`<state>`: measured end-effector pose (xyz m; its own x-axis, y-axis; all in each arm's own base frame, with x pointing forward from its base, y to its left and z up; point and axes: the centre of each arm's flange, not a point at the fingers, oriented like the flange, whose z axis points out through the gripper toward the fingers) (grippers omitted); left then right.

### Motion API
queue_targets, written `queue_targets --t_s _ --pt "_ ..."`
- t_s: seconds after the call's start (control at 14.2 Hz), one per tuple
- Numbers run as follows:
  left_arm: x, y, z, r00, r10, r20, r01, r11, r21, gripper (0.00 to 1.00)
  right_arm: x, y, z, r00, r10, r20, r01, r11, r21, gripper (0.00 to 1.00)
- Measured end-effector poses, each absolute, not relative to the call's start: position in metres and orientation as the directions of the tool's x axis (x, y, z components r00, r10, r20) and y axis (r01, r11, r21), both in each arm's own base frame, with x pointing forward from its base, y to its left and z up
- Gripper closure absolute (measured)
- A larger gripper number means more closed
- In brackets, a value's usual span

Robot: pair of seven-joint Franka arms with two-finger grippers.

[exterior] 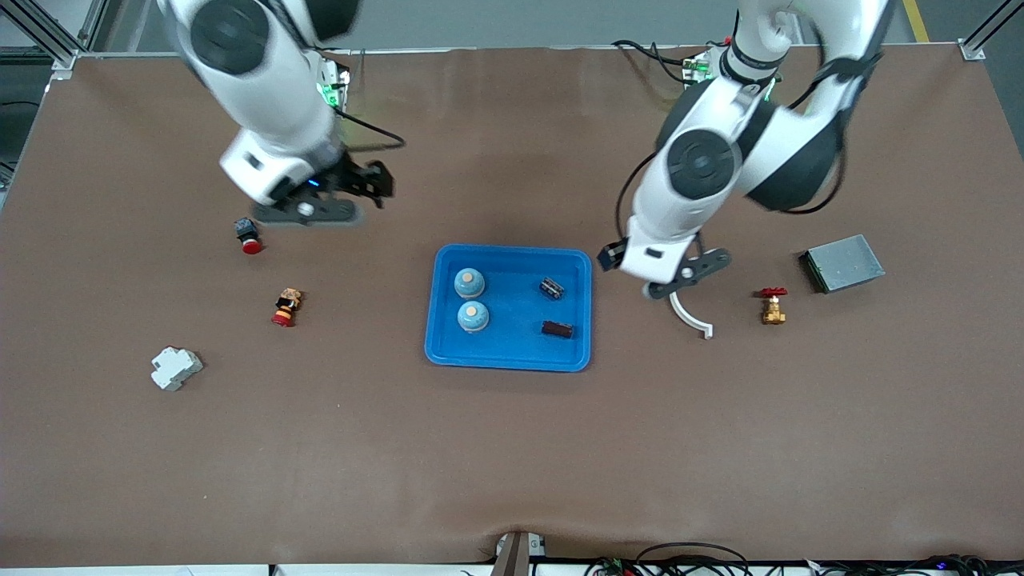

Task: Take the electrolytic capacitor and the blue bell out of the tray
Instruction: 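Grasp the brown capacitor with the left gripper while the right gripper nears the bells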

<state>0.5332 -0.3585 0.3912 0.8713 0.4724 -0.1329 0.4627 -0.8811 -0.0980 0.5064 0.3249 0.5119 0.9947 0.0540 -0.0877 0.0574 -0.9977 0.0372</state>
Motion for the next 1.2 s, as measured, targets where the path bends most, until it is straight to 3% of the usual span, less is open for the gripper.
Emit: queue_targets --t_s 0.14,0.21,0.42,0.49,0.64,0.85,1.2 --pt "0.530 -0.388 0.349 0.841 0.525 -0.133 0.518 -0.851 -0.086 0.11 0.516 0.355 0.478 0.995 0.084 -0.054 0.086 -0.996 0.025 0.00" --pt "0.527 -0.400 0.333 0.823 0.552 -0.132 0.547 -0.834 -0.076 0.23 0.521 0.363 0.464 0.995 0.092 -0.043 0.093 -0.995 0.021 0.00" --pt "0.520 -0.425 0.293 0.763 0.632 -0.134 0.630 -0.774 -0.064 0.25 0.530 0.373 0.444 0.996 0.084 -0.040 0.084 -0.996 -0.007 0.00" --pt "0.516 -0.431 0.280 0.740 0.659 -0.136 0.656 -0.751 -0.073 0.25 0.536 0.368 0.446 0.996 0.072 -0.060 0.069 -0.996 -0.053 0.00" --pt "0.505 -0.443 0.254 0.701 0.699 -0.142 0.690 -0.715 -0.110 0.36 0.554 0.340 0.447 0.987 0.133 -0.093 0.118 -0.981 -0.156 0.00" --pt "0.496 -0.454 0.223 0.675 0.726 -0.129 0.716 -0.687 -0.122 0.36 0.568 0.305 0.429 0.951 0.269 -0.151 0.237 -0.951 -0.200 0.00" --pt "0.504 -0.452 0.190 0.632 0.772 -0.068 0.767 -0.636 -0.081 0.41 0.563 0.309 0.416 0.930 0.312 -0.197 0.275 -0.942 -0.191 0.00"
